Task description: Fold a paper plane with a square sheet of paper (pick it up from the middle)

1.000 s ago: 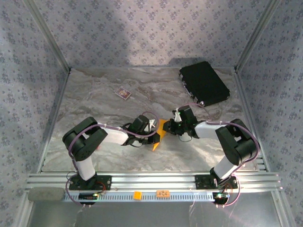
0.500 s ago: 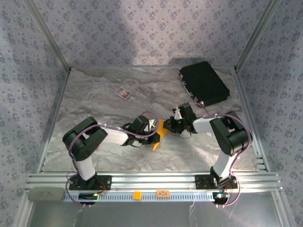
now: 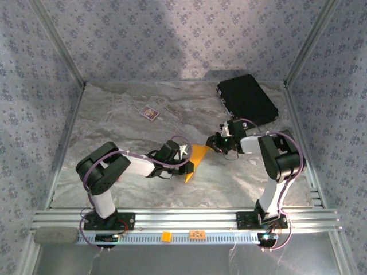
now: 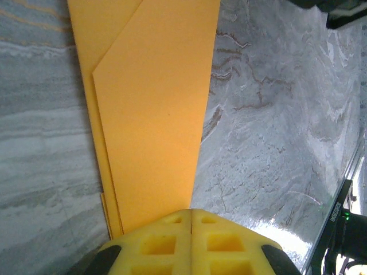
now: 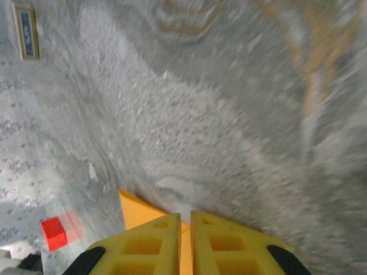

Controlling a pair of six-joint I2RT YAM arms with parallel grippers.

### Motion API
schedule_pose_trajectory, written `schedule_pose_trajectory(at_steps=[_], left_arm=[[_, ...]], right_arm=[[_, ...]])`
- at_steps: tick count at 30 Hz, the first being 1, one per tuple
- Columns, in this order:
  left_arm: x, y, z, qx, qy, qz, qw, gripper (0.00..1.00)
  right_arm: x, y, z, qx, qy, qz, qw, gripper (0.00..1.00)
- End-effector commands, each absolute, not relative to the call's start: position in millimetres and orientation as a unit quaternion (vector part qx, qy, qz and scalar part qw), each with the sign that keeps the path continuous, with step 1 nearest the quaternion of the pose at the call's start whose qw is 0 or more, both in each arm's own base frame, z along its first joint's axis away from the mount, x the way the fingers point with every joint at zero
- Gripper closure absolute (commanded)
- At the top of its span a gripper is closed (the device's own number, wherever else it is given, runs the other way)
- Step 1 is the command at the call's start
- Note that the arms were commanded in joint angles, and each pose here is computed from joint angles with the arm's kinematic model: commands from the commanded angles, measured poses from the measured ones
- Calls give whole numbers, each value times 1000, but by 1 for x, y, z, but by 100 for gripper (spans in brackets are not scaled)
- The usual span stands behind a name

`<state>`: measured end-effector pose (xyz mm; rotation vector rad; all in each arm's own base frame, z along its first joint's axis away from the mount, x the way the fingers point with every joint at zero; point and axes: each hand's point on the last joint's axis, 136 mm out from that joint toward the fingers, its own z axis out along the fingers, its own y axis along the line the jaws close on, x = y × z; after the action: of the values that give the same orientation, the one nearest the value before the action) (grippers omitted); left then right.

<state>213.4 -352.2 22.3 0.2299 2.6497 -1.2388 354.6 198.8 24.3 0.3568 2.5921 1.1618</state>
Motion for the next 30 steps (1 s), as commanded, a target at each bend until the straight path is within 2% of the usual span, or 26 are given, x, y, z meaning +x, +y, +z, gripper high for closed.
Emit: schedule_pose_trajectory(at_steps=[1, 7, 12, 20, 30], left_arm=[[182, -321, -28, 57, 933, -354, 29, 100], [182, -321, -27, 57, 933, -355, 31, 100], [183, -323, -25, 58, 931, -358, 31, 100], [184, -324, -25, 55, 931, -360, 32, 100], [184, -324, -25, 56, 930, -362, 35, 100]], right_arm=[[365, 181, 28, 140, 905, 368, 162, 85], [360, 185, 70, 108, 899, 377, 195, 84], [335, 219, 84, 52, 898, 395, 187, 84], [306, 245, 70, 20, 906, 393, 155, 86], [299, 244, 61, 27, 910, 389, 141, 88]])
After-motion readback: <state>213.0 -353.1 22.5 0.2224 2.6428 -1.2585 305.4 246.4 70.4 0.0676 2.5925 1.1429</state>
